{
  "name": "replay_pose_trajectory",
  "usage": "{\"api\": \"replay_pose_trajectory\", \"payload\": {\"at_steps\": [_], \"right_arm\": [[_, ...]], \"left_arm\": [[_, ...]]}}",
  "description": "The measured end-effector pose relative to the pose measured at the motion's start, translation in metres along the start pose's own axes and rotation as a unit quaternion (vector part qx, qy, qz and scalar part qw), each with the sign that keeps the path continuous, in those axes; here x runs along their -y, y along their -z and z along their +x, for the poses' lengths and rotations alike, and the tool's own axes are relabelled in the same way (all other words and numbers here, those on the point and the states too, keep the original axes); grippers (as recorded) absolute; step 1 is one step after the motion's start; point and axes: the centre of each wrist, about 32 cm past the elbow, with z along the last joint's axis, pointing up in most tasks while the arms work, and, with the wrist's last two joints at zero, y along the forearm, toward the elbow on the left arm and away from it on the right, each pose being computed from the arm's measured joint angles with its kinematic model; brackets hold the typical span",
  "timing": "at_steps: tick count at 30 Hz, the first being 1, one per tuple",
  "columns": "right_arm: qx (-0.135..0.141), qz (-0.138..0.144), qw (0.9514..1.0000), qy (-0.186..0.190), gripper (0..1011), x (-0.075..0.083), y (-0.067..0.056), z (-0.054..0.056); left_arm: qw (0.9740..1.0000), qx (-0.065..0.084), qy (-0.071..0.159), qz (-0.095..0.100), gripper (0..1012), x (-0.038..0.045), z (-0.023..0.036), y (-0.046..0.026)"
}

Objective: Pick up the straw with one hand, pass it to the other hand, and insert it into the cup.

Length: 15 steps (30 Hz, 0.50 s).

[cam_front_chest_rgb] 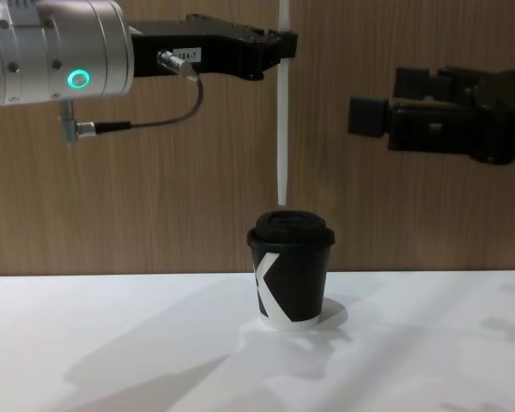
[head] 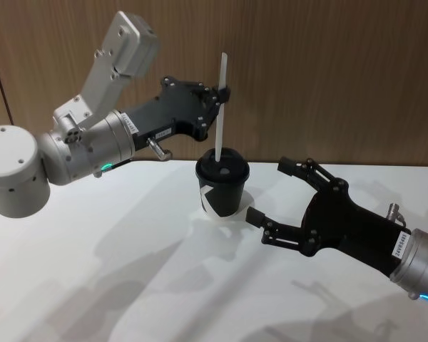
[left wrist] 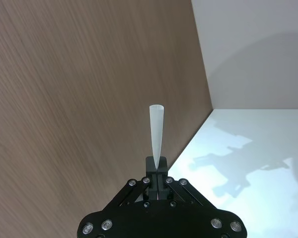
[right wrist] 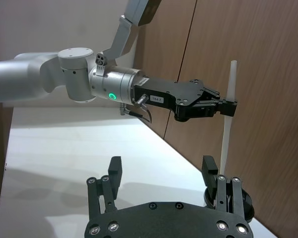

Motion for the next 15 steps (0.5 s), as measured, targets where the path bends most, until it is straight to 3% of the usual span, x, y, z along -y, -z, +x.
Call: {"api": "replay_pose_trajectory", "payload": {"at_steps": [15], "right_arm": [[0.000, 0.000, 1.0000, 0.000, 1001, 0.0000, 0.0000, 0.0000]], "left_arm": [[0.9999, -0.011, 0.000, 0.002, 7, 0.0095, 0.0031, 0.0072]]}}
